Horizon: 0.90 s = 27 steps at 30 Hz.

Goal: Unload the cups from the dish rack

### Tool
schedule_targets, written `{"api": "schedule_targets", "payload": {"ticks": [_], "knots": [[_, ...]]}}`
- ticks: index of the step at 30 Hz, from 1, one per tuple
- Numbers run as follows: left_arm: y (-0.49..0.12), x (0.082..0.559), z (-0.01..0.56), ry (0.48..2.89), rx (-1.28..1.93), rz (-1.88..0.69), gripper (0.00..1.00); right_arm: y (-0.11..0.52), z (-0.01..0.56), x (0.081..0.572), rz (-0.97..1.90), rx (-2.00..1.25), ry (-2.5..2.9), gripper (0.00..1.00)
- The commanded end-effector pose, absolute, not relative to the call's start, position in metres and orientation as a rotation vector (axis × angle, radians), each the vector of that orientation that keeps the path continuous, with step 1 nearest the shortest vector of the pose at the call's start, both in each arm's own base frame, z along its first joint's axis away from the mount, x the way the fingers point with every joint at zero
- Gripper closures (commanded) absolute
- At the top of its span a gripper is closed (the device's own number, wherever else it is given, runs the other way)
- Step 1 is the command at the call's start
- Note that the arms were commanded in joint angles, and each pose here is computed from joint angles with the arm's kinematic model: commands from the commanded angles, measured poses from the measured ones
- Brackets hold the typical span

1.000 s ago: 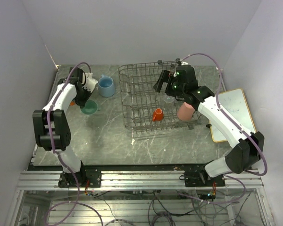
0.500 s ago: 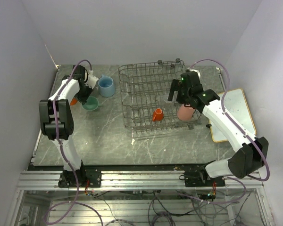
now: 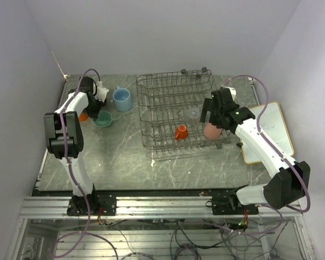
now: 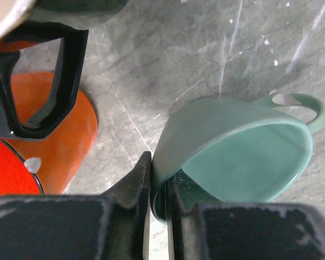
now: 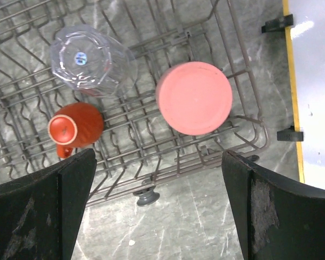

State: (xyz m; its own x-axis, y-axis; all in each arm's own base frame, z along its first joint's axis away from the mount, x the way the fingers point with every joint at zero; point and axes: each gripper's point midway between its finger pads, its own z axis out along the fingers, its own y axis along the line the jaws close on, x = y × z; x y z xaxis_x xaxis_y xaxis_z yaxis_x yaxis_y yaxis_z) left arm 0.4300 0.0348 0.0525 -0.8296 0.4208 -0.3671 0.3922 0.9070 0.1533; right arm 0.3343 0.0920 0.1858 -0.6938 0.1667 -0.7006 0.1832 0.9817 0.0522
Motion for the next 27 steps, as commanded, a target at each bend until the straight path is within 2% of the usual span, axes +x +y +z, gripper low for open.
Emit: {"api": "schedule_targets", "payload": {"ticks": [1, 4, 8, 11, 13, 20, 27], "knots": [[0.031, 0.439, 0.063, 2.597, 0.575, 0.069, 0.76, 0.079, 0.186, 0.331, -0.061, 0.292, 2.331, 0.0], [0.031, 0.438, 0.071, 2.569, 0.576, 0.071, 0.62, 0.077, 0.185, 0.331, -0.071, 0.299, 2.33, 0.0], [0.029, 0.438, 0.09, 2.523, 0.582, 0.074, 0.37, 0.069, 0.181, 0.331, -0.122, 0.314, 2.333, 0.0], [0.028, 0.44, 0.117, 2.478, 0.569, 0.082, 0.27, 0.064, 0.177, 0.332, -0.153, 0.33, 2.328, 0.0], [0.025, 0.44, 0.136, 2.446, 0.572, 0.07, 0.13, 0.061, 0.175, 0.333, -0.169, 0.343, 2.325, 0.0], [0.004, 0.422, 0.197, 2.35, 0.605, -0.04, 0.08, 0.053, 0.169, 0.346, -0.247, 0.376, 2.295, 0.0], [-0.029, 0.374, 0.234, 2.304, 0.67, -0.254, 0.06, 0.047, 0.154, 0.362, -0.366, 0.389, 2.303, 0.0]]}}
